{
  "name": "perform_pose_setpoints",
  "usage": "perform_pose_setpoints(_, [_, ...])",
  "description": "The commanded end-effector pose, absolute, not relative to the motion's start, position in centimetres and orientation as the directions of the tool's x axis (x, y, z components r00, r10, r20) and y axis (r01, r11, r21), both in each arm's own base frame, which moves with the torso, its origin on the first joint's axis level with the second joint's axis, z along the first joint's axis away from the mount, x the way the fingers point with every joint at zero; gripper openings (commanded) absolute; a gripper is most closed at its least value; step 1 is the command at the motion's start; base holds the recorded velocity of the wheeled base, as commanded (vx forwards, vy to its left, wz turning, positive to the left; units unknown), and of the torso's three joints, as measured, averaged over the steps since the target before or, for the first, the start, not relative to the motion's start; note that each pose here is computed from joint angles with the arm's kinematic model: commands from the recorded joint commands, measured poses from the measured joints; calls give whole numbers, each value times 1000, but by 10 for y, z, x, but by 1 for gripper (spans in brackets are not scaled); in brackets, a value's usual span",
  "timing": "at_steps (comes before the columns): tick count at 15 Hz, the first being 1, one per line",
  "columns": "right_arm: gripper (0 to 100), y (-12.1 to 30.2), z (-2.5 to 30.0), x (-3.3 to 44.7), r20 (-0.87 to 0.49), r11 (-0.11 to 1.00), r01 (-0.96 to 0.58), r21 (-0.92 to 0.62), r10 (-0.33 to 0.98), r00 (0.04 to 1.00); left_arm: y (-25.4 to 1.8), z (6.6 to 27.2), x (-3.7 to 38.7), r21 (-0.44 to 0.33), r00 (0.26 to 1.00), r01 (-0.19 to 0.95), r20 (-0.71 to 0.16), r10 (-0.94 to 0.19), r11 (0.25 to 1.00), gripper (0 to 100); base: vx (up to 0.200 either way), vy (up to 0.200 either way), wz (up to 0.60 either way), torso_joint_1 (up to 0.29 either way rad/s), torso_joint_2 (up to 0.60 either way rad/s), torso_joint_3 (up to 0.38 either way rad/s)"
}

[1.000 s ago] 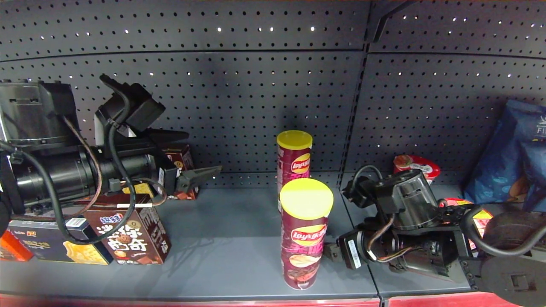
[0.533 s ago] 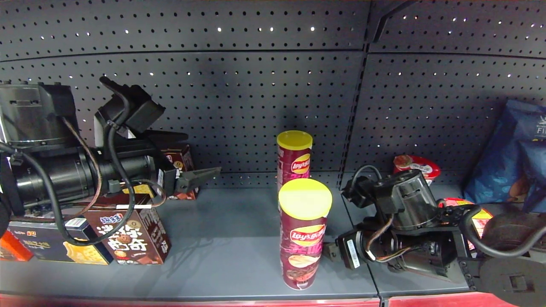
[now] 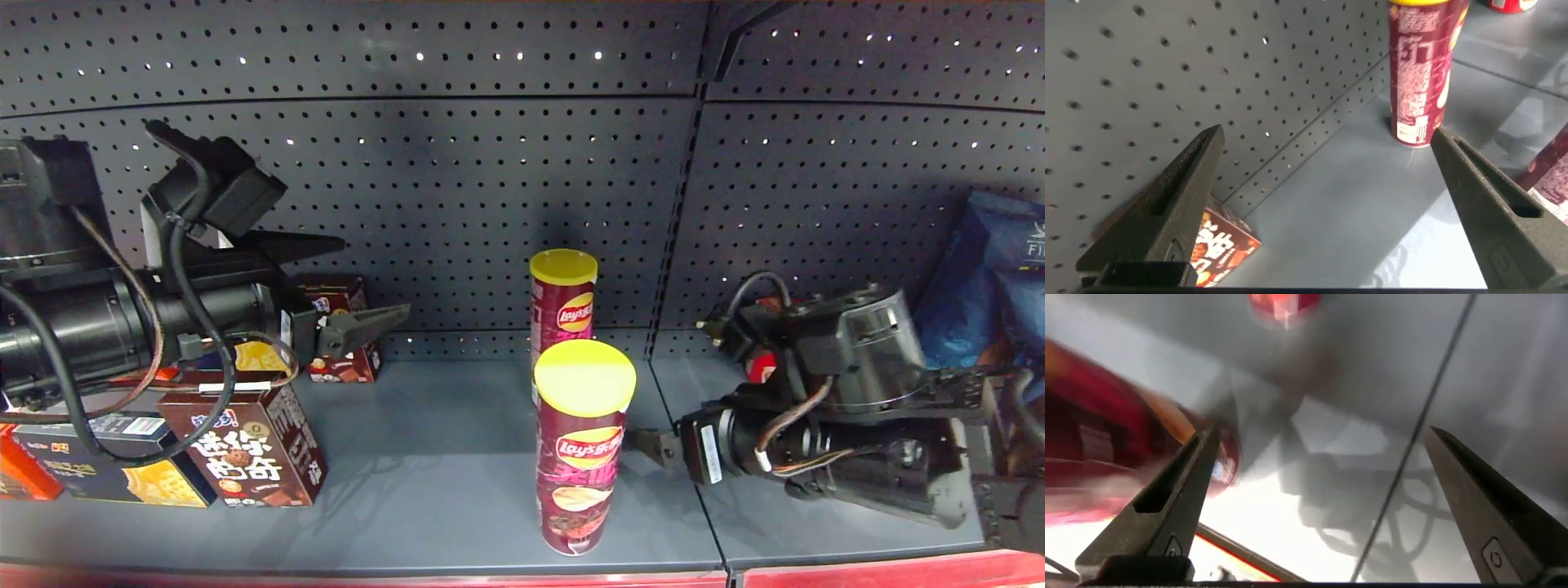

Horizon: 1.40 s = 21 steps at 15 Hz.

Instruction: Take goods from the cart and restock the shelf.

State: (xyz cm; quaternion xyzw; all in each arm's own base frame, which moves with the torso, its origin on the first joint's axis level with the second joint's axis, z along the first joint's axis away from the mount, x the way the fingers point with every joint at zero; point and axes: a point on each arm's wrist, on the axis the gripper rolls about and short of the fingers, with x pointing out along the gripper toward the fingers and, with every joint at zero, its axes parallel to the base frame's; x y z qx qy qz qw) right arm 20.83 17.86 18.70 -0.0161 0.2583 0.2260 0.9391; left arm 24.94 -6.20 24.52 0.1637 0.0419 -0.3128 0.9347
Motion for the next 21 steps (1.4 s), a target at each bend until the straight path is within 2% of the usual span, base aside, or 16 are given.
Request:
perform_pose_setpoints(1, [100,147,229,191,-357,909,-396,127,414,837,-58,256,231,299,812,580,-138,-567,758,100,0,0,0,0,0,0])
perform_pose_setpoints(4, [100,116,257,164,-248,914,-374,155,403,881,-42,259,199,315,842,533,-102,-530,785,100,0,0,0,0,0,0])
perform_pose_setpoints(7, [100,69,266,133,-160,962,-228,151,251,955,-18,243,141,325,893,442,-68,-445,836,100,0,0,0,0,0,0])
perform_pose_setpoints(10, [100,17,256,95,-82,985,33,169,-19,996,-6,210,82,288,937,341,-28,-348,895,100,0,0,0,0,0,0])
perform_pose_setpoints(11, [100,11,250,85,-77,983,70,170,-57,995,-5,205,72,290,948,307,-10,-318,907,100,0,0,0,0,0,0])
perform_pose_setpoints(12, [100,3,241,54,-49,979,114,171,-107,993,-4,200,52,287,970,218,44,-240,933,100,0,0,0,0,0,0])
perform_pose_setpoints(14, [100,-6,225,11,-32,967,217,133,-215,976,-3,201,27,274,976,113,148,-158,955,100,0,0,0,0,0,0])
perform_pose_setpoints(15, [100,-8,218,-3,-13,966,226,122,-227,974,-4,198,15,277,973,82,187,-137,957,100,0,0,0,0,0,0])
perform_pose_setpoints(16, [100,-9,201,-19,9,967,232,109,-234,972,-5,176,-6,275,977,65,180,-117,959,100,0,0,0,0,0,0])
perform_pose_setpoints(18, [100,-10,170,-33,42,975,206,81,-210,977,-8,148,-40,270,988,76,111,-109,960,100,0,0,0,0,0,0])
perform_pose_setpoints(19, [100,-10,163,-36,48,978,196,76,-200,979,-8,143,-42,272,992,79,74,-103,959,100,0,0,0,0,0,0])
perform_pose_setpoints(20, [100,-10,141,-39,53,982,177,58,-180,982,-8,148,-42,256,991,89,71,-110,963,100,0,0,0,0,0,0])
perform_pose_setpoints(21, [100,-9,134,-35,37,984,169,53,-171,985,-8,139,-39,247,992,109,35,-121,963,100,0,0,0,0,0,0])
